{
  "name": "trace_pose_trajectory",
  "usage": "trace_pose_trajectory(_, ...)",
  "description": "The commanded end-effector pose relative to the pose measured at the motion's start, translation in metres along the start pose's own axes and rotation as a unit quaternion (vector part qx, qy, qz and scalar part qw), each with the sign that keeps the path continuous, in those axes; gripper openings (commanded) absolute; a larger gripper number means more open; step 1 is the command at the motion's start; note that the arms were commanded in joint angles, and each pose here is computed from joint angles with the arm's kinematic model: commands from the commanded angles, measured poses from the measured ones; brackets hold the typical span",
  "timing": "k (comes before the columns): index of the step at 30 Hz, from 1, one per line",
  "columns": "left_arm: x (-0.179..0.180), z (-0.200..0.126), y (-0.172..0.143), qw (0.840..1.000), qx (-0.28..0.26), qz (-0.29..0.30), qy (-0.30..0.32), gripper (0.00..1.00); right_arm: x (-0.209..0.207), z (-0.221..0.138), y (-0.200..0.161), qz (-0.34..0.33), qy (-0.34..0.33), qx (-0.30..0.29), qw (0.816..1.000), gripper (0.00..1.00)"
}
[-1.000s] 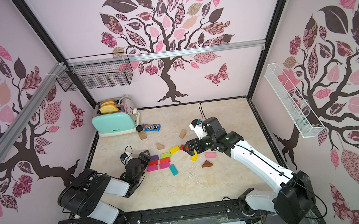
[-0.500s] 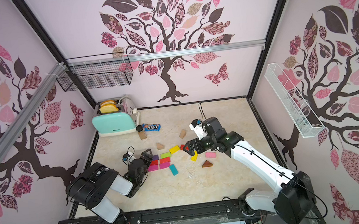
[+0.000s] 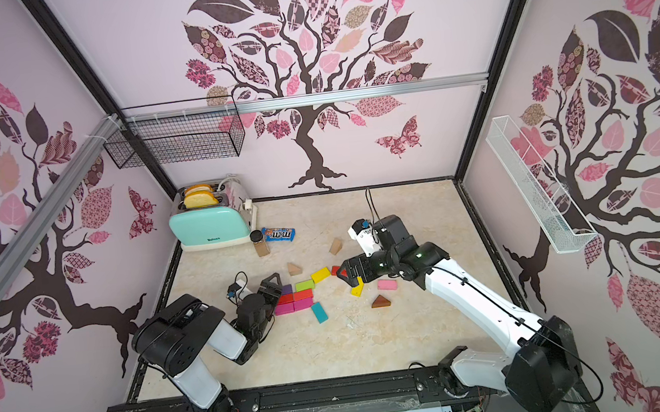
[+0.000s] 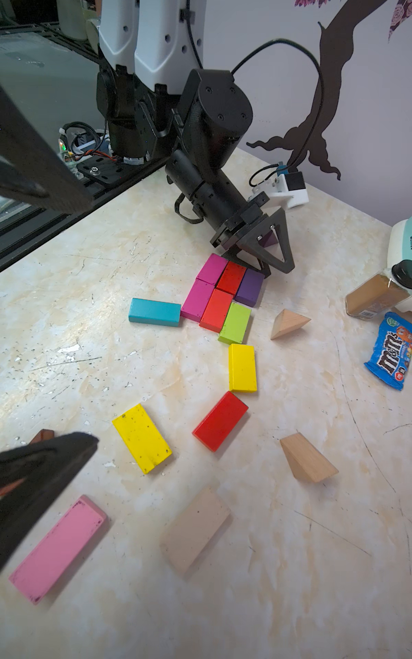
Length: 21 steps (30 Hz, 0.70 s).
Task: Assemble a piece of candy with building blocks
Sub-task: Assemble the building blocks at the center of the board.
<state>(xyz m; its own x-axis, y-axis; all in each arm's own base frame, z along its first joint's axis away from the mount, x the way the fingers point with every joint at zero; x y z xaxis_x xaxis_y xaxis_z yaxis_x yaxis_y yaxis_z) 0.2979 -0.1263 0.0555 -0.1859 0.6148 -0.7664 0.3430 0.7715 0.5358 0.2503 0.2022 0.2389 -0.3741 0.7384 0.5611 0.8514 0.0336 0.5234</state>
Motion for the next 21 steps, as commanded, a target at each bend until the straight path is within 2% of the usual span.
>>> trace_pose_trajectory(1,0.0685,-0.0157,-0.0427,0.984,0.101,0.056,0.135,0.75,0.0014,-0.0042,0.0042,-0.009,0.001,-0.011,1.0,0.99)
trace_pose_trajectory(21,0.0684,-0.0117,-0.0443,0.984,0.098,0.053,0.137,0.73,-0.0007,-0.0032,0.0025,-0.009,-0.004,-0.009,1.0,0.99)
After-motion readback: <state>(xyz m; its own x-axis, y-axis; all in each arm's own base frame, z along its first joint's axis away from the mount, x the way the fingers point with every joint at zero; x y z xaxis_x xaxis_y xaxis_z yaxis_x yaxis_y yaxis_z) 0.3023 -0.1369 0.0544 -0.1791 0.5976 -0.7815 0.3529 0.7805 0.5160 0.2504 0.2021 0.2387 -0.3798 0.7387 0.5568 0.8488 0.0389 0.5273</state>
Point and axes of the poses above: each gripper's point midway between its finger pads, its own z axis out along the fingers, its own x axis along the line the jaws close on, y = z × x, the point moved 4 cm from there along -z, back along the fingers, and after that the axes turned 11 degrees about z, right-handed, at the moved point
